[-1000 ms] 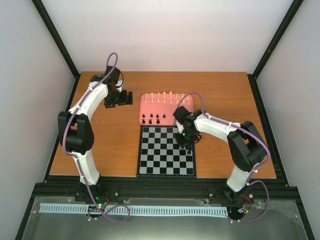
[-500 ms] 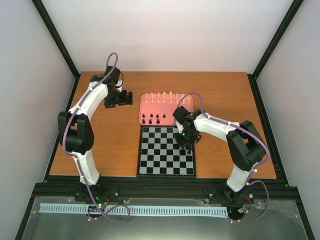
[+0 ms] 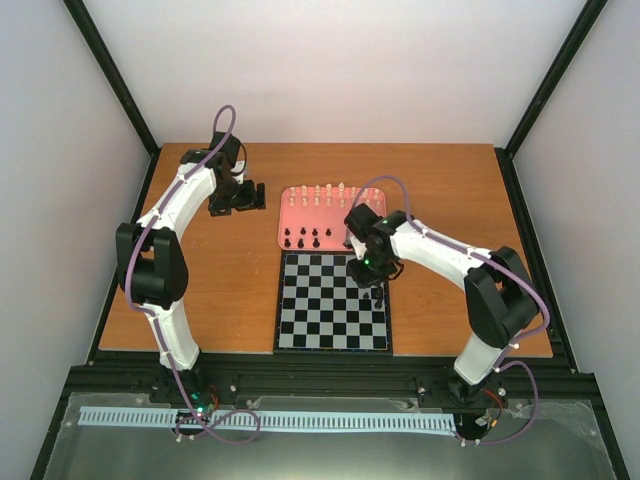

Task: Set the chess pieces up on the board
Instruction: Place the chess piece on the chessboard, then adjust the chess piece on the chessboard.

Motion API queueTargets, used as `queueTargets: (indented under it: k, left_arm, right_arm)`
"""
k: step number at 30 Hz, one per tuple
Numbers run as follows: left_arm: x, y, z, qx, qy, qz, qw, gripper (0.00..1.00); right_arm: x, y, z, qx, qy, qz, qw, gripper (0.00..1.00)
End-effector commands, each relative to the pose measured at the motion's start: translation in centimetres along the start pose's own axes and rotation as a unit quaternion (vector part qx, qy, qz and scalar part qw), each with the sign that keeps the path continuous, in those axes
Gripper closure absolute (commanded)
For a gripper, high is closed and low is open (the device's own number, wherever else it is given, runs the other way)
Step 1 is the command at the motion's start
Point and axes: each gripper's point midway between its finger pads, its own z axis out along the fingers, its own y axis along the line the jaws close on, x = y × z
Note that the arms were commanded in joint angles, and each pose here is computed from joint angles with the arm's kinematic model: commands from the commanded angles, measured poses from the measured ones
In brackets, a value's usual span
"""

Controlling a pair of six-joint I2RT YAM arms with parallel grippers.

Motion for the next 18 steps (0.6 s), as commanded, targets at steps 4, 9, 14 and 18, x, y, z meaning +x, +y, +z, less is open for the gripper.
queueTargets:
  k: [4, 9, 14, 18]
  left_arm:
    - [-0.4, -0.3, -1.5, 0.006, -0.022, -0.002, 1.000, 0.00]
    - [-0.4, -0.4, -1.4, 0.010, -0.020, -0.004, 1.000, 0.00]
    - [-0.3, -0.4, -1.5, 0.012, -0.020, -0.004, 1.000, 0.00]
    - [-0.2, -0.4, -1.6, 0.011, -0.022, -0.004, 1.000, 0.00]
  right_arm:
    - [2.0, 1.4, -2.8, 0.020, 0.011, -0.023, 0.999, 0.87]
    - [3.0, 1.8, -2.4, 0.024, 0.028, -0.026, 0.999, 0.97]
    - [2.9, 1.6, -1.2, 0.031, 0.043, -0.023, 0.998, 0.97]
    - [2.3, 1.4, -0.2, 0.040, 0.055, -0.024, 0.997, 0.97]
